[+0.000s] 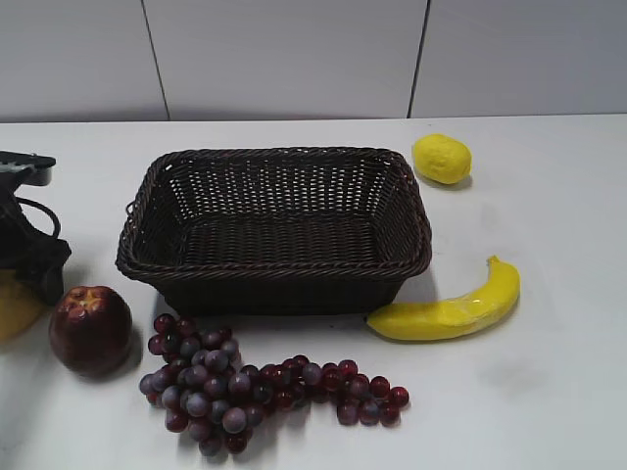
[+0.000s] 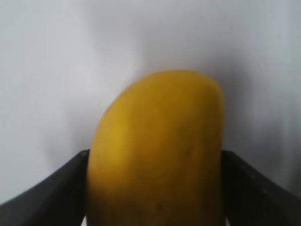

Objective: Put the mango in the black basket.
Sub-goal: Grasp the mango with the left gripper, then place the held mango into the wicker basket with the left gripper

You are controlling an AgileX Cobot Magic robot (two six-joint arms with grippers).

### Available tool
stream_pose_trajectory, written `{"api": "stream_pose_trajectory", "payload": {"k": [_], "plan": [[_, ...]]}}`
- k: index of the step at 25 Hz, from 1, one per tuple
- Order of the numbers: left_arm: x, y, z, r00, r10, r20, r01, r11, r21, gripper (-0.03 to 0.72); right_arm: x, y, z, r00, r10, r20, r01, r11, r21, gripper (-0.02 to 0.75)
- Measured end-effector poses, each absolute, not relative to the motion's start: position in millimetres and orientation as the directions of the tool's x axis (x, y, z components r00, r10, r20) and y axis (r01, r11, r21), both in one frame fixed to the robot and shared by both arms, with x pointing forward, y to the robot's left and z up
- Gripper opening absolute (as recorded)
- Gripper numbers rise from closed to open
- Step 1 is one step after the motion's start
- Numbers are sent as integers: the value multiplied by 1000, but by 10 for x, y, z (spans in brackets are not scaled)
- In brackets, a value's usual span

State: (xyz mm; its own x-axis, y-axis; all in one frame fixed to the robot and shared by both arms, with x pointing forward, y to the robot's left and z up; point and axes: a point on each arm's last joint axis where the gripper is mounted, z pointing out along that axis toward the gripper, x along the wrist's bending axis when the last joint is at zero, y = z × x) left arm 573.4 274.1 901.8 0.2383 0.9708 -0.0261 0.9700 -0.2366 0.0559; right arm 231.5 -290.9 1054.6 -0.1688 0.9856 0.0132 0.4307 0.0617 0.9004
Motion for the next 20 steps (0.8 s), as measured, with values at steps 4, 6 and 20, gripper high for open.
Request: {"api": "stream_pose_trajectory", "payload": {"k": [4, 6, 20], "plan": [[5739, 2741, 9015, 239, 971, -27, 970, -238, 48, 567, 2315, -2909, 10547, -169, 986, 13, 430, 62, 901, 593], [5762, 2738, 9060, 240, 970, -30, 970, -239, 40, 567, 2315, -2909, 10547, -169, 986, 13, 430, 62, 901, 593], [6423, 2495, 10509, 409, 912, 35, 877, -404, 259, 567, 2315, -2909, 10546, -169, 986, 13, 431, 62, 900, 593]]}}
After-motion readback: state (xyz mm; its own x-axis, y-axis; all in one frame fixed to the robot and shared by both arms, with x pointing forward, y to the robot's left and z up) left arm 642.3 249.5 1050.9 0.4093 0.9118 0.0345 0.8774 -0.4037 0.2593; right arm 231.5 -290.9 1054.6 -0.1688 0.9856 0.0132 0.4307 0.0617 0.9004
